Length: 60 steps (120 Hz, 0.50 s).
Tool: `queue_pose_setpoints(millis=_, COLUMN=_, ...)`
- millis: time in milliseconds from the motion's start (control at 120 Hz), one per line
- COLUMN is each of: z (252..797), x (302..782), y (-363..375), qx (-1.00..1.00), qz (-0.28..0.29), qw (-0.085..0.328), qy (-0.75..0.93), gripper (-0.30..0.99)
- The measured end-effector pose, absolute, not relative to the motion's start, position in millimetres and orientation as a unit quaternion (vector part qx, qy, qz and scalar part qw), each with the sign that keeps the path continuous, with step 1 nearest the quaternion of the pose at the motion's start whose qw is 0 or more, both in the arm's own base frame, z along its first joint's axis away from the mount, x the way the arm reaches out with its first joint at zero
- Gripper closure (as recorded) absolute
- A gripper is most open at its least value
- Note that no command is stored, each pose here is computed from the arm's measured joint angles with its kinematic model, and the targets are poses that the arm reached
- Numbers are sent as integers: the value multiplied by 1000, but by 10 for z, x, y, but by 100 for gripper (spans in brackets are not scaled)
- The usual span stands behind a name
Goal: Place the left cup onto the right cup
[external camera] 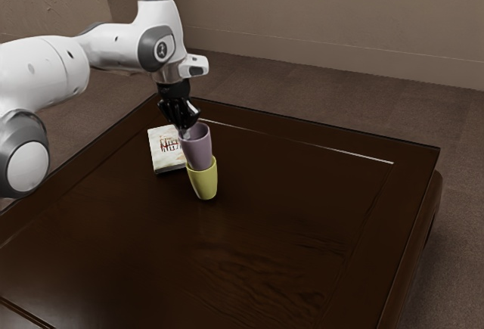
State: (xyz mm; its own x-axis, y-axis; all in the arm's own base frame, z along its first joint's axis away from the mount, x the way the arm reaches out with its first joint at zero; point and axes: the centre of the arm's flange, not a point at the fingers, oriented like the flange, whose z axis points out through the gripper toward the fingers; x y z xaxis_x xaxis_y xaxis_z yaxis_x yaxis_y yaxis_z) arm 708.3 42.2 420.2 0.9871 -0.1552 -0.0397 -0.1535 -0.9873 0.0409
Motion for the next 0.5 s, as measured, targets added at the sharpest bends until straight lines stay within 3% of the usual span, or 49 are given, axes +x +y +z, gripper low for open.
queue_pose_setpoints(millis=142, z=4152, x=7093, y=393, qx=996, qz=-24, qw=21, qy=-79, gripper=77)
queue_pose_setpoints(millis=333, z=4186, x=7088, y=370, qx=996, qz=-20, qw=25, qy=-81, gripper=38)
queue_pose_setpoints(millis=500, z=4531, x=7012, y=346, qx=996, qz=-1, qw=26, qy=-84, gripper=18)
